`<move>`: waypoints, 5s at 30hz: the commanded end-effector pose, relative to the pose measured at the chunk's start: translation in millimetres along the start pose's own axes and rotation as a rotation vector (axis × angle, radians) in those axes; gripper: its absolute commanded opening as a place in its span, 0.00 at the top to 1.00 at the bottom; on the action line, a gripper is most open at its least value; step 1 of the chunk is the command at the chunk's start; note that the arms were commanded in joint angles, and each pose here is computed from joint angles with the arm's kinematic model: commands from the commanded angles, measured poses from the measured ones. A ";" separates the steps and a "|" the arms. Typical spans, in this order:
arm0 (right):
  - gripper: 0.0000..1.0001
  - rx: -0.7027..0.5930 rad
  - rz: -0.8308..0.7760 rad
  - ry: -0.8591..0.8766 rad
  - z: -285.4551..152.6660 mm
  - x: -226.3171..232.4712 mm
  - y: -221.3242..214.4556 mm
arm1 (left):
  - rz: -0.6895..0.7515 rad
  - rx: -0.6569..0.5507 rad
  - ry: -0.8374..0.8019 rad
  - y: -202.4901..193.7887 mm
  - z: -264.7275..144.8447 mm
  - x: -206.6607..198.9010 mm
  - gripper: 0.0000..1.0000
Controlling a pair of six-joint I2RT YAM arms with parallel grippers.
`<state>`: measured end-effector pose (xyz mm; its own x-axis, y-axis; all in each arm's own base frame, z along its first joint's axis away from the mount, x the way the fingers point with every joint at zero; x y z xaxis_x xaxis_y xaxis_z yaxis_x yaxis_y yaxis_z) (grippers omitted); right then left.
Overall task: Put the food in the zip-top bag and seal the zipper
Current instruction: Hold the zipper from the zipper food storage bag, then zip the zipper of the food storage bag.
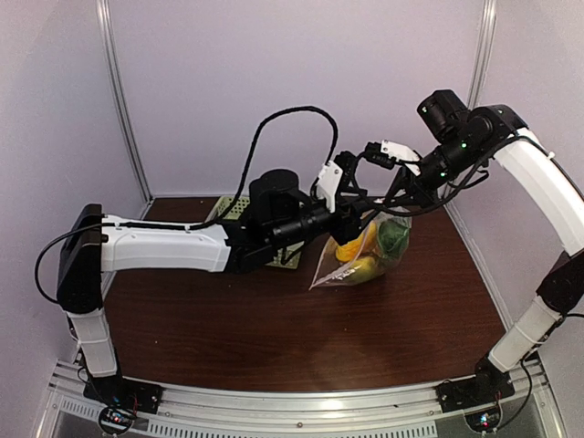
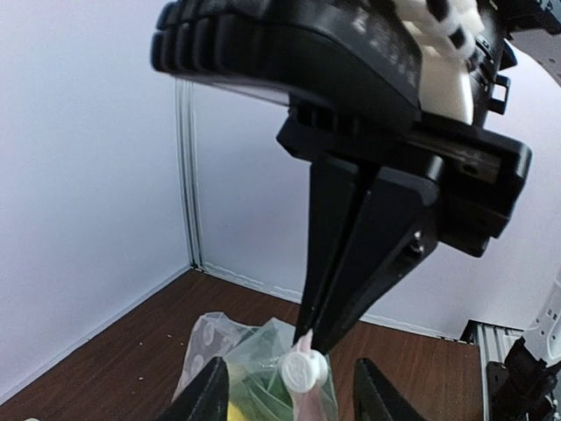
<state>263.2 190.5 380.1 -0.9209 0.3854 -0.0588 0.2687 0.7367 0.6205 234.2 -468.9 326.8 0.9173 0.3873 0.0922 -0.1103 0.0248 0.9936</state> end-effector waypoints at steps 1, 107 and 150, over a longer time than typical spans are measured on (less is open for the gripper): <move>1.00 0.017 0.043 0.053 -6.0 10.5 -2.2 | 0.013 -0.073 0.076 17.5 10.8 8.3 0.52; 1.00 0.002 0.112 -0.318 -63.1 -98.4 -68.3 | 0.181 -0.032 -0.055 -5.3 -25.0 0.3 0.94; 1.00 -0.039 0.222 -0.257 -61.3 -118.2 -108.7 | 0.110 0.041 0.055 -20.2 -30.7 13.9 0.30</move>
<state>329.4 31.9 370.7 -0.7176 0.6864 -0.1179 0.4525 0.5881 0.6704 229.3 -443.2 289.3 0.9013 0.3682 0.2282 -0.2125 -0.0833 0.9736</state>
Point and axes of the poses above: each gripper's point midway between its finger pads, its own z axis out along the fingers, its own x axis along the line the jaws close on, y = z × x, the point moved 7 cm from there along -z, back along the fingers, and after that the axes turned 7 degrees about z, right-handed, at the moved point
